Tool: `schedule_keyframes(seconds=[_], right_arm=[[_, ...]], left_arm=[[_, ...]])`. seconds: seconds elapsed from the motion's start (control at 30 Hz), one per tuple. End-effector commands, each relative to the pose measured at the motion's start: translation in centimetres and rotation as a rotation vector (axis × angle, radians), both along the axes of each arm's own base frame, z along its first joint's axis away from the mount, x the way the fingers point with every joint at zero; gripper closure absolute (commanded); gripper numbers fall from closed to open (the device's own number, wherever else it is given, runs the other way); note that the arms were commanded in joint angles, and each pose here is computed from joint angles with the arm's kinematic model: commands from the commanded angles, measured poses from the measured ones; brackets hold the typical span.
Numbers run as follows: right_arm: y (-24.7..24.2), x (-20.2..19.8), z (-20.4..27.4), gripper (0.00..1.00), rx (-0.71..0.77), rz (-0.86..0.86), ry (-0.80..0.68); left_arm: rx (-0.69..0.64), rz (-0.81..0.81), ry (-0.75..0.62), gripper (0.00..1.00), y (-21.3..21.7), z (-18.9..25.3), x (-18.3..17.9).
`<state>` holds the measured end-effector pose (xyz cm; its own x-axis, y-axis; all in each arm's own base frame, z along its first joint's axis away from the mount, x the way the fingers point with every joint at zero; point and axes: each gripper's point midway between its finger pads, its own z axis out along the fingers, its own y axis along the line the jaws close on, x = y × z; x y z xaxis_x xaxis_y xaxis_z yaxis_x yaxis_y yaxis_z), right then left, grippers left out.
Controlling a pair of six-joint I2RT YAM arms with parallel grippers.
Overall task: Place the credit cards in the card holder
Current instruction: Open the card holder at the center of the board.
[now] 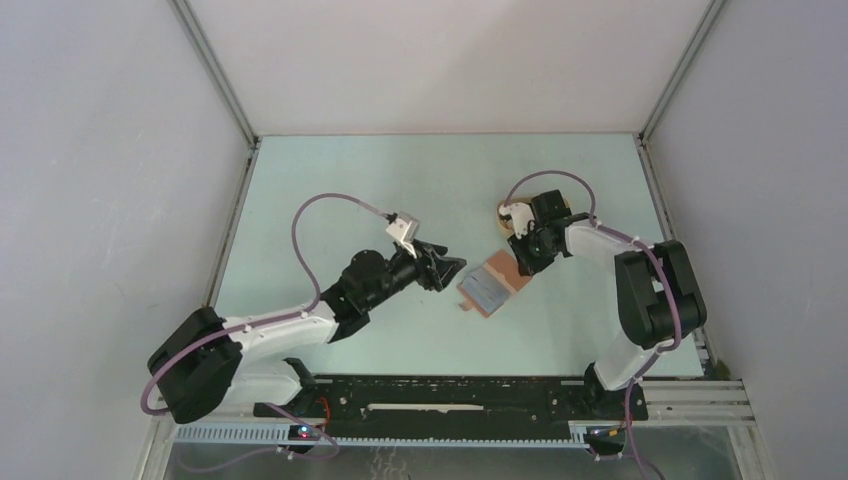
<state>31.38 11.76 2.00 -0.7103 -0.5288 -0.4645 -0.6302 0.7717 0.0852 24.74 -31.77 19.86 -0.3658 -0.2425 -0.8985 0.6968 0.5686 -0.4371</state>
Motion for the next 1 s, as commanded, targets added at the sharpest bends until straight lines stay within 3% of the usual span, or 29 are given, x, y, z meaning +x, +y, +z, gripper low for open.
schedule_keyframes(seconds=[0.0, 0.07, 0.13, 0.2, 0.27, 0.63, 0.77, 0.97], right_arm=[[-0.5, 0.2, -0.3, 0.65, -0.034, -0.016, 0.059], [-0.2, 0.3, 0.4, 0.62, -0.011, -0.017, 0.067], [0.3, 0.4, 2.0, 0.52, 0.029, 0.001, 0.033], [0.9, 0.6, 4.3, 0.45, 0.072, 0.028, -0.027], [1.5, 0.4, 6.5, 0.40, 0.111, 0.065, -0.078], [6.0, -3.6, 13.9, 0.36, 0.219, 0.347, -0.343], [8.7, -5.7, 13.0, 0.36, 0.264, 0.428, -0.293], [9.4, -4.1, 8.9, 0.31, 0.193, 0.299, -0.188]], left_arm=[[0.015, 0.062, -0.174, 0.35, 0.6, 1.4, -0.2], [-0.006, 0.036, -0.168, 0.36, 0.3, 1.2, -0.6], [-0.010, 0.026, -0.149, 0.40, -0.2, 0.7, -0.6], [-0.009, 0.028, -0.131, 0.51, -0.4, 0.4, -0.4], [-0.005, 0.046, -0.113, 0.56, -0.2, 0.2, -0.2], [-0.003, 0.043, 0.058, 0.61, -0.7, -3.4, -0.6], [-0.011, 0.055, 0.097, 0.62, -0.5, -4.2, -0.8], [-0.028, 0.042, 0.173, 0.65, -1.4, -6.4, -1.7]])
